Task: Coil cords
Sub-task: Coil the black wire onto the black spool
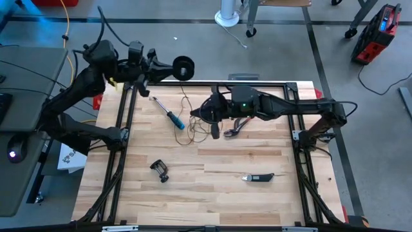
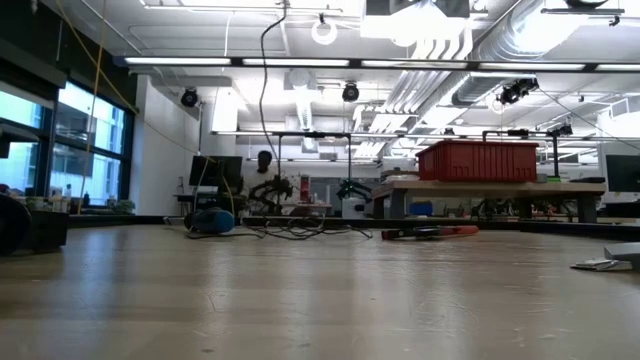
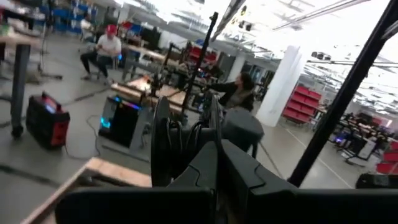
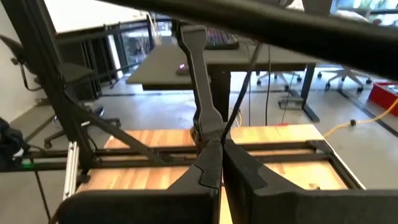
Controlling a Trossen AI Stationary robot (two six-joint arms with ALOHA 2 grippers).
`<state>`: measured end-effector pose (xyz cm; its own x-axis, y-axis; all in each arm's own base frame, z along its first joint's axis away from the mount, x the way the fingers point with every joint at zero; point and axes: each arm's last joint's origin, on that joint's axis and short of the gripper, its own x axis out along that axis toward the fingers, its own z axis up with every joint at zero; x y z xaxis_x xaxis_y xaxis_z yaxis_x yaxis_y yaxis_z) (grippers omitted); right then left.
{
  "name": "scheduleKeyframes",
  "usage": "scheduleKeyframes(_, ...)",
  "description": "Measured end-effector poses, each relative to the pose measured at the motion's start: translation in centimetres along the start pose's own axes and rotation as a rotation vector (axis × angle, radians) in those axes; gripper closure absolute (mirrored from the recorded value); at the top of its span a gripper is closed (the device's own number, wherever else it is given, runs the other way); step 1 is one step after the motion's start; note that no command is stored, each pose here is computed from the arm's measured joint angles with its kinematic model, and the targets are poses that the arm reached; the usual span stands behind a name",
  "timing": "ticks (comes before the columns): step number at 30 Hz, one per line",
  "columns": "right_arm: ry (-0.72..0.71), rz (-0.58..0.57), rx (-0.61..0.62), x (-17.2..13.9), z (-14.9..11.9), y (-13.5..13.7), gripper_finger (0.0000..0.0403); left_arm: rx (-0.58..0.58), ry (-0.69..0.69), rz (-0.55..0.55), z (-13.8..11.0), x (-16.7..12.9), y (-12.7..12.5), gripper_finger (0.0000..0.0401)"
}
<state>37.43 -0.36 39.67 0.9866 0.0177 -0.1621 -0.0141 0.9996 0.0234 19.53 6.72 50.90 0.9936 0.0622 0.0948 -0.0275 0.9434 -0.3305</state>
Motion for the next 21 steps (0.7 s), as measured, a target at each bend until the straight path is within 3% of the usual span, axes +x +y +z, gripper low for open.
scheduleKeyframes(11, -0.012, -0.016, -0.027, -4.8, 2.5, -0.1, 0.0402, -0.263, 0.322, 0.029, -2.5, -3.3, -0.7, 0.0401)
scheduleKeyframes(17, -0.051, -0.071, -0.067, -6.0, 3.4, -0.4, 0.0403, -0.338, 0.343, -0.035, -2.7, -2.3, -0.8, 0.0401)
scheduleKeyframes(21, -0.064, -0.077, -0.072, -5.8, 3.4, -0.5, 0.0403, -0.415, 0.408, -0.143, -3.3, -0.3, -0.8, 0.0401)
